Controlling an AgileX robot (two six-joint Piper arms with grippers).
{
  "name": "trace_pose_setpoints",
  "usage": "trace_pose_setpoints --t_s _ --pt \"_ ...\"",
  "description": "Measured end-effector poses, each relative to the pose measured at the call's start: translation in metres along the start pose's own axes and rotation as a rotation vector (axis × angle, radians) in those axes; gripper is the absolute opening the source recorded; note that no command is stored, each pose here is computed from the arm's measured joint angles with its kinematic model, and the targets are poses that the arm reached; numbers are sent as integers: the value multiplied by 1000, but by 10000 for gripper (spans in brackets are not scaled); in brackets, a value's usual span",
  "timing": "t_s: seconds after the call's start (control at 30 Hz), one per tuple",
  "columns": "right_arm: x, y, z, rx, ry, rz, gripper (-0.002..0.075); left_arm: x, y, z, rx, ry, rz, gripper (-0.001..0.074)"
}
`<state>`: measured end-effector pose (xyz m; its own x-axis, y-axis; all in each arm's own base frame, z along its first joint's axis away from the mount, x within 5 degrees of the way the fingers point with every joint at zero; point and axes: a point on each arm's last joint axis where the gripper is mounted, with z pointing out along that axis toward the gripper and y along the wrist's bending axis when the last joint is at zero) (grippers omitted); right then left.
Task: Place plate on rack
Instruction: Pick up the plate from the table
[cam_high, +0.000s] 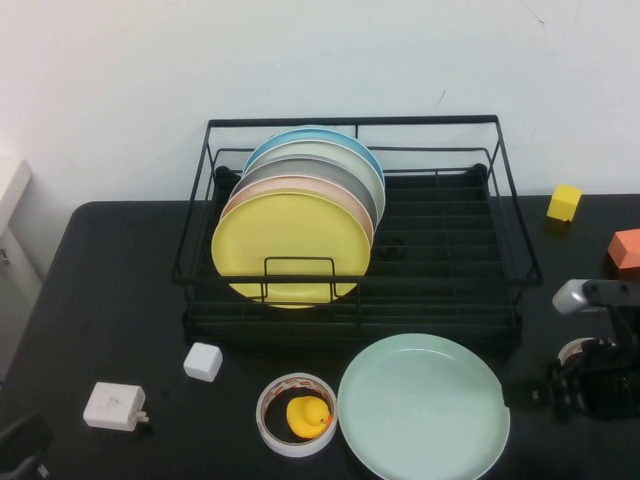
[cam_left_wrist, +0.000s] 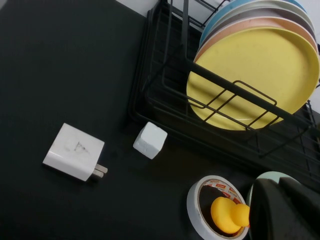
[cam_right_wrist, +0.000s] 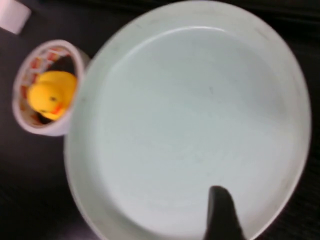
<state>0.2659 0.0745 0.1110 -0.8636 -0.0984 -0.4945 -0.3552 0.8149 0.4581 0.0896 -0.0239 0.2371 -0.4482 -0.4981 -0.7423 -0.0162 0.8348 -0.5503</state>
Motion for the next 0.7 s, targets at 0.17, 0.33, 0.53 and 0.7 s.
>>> trace_pose_setpoints --t_s 0.17,0.33,0.53,0.7 --pt "1 -12 19 3 46 9 407 0 0 0 0 0 2 -2" --pt "7 -25 41 -6 87 82 400 0 0 0 0 0 6 -2" --pt "9 -30 54 -42 93 138 396 0 0 0 0 0 10 -2" --pt "10 -29 62 -102 75 202 385 0 0 0 2 -2 14 -2"
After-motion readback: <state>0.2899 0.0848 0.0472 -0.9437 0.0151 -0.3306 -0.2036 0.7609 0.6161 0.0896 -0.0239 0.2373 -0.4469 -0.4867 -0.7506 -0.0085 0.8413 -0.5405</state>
